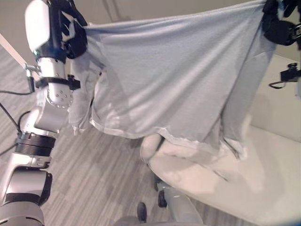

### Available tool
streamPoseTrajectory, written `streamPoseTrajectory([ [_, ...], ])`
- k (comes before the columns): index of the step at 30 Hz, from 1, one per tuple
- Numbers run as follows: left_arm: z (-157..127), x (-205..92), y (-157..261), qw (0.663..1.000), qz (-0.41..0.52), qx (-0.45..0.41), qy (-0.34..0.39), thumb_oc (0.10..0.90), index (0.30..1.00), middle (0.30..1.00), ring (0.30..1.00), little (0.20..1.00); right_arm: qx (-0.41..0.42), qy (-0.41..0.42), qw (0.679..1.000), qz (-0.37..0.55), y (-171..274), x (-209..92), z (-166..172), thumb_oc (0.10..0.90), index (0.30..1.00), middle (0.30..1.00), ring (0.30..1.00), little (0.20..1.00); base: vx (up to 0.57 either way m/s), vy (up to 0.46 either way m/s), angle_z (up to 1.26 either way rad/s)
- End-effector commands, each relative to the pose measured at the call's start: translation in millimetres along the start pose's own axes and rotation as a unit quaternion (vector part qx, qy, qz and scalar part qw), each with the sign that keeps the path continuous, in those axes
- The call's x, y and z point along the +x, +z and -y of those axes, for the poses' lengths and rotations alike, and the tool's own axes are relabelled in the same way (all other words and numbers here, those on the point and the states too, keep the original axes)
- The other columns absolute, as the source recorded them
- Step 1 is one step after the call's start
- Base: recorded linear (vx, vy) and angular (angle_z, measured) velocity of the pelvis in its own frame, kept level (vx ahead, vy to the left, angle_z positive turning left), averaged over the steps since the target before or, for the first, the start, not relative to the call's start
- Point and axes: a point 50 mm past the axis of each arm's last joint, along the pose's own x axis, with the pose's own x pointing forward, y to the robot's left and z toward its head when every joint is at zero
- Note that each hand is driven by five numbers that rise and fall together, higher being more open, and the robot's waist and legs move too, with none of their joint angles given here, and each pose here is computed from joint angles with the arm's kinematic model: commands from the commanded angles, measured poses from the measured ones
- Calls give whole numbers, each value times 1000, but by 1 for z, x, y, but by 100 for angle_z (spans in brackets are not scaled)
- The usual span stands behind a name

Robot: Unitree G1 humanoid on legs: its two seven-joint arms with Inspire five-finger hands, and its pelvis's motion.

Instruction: Hang the clothes on the sofa on the clothes rack.

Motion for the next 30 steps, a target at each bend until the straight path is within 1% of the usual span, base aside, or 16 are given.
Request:
streamPoseTrajectory([
  [1, -63, 24, 29, 989, 88, 2, 120, 400, 300, 300, 300, 300, 2, -129, 992, 10, 9, 29, 55, 400, 300, 300, 300, 300, 129, -65, -23],
  [5, -67, 25, 31, 987, 90, -7, 130, 400, 300, 300, 300, 300, -1, -136, 991, 13, 10, 29, 59, 400, 300, 300, 300, 300, 142, -13, 1],
  [9, -69, 25, 33, 986, 94, -1, 139, 400, 300, 300, 300, 300, -6, -134, 991, 20, 12, 26, 55, 400, 300, 300, 300, 300, 228, 143, -29],
  [11, -77, 24, 36, 981, 107, 2, 159, 400, 300, 300, 300, 300, -9, -135, 991, 24, 13, 24, 52, 400, 300, 300, 300, 300, 306, 322, -72],
  [13, -75, 21, 47, 979, 135, -1, 150, 400, 300, 300, 300, 300, -18, -137, 990, 19, 10, 20, 54, 400, 300, 300, 300, 300, 277, 413, -50],
  [16, -74, 19, 51, 979, 147, 0, 142, 400, 300, 300, 300, 300, -20, -135, 991, 3, 3, 14, 51, 400, 300, 300, 300, 300, 129, 339, -56],
  [20, -78, 20, 58, 976, 164, 1, 146, 400, 300, 300, 300, 300, -20, -142, 990, -13, -3, 12, 49, 400, 300, 300, 300, 300, 17, 290, 37],
  [22, -79, 20, 60, 974, 169, 1, 150, 400, 300, 300, 300, 300, -20, -144, 989, -15, -3, 12, 49, 400, 300, 300, 300, 300, -19, 226, 30],
  [26, -98, 21, 69, 964, 195, 30, 180, 400, 300, 300, 300, 300, -9, -152, 988, 5, 10, 23, 47, 400, 300, 300, 300, 300, -86, 225, -7],
  [30, -94, 19, 67, 966, 189, 19, 176, 400, 300, 300, 300, 300, 1, -140, 990, 15, 13, 26, 45, 400, 300, 300, 300, 300, 4, 94, -2],
])
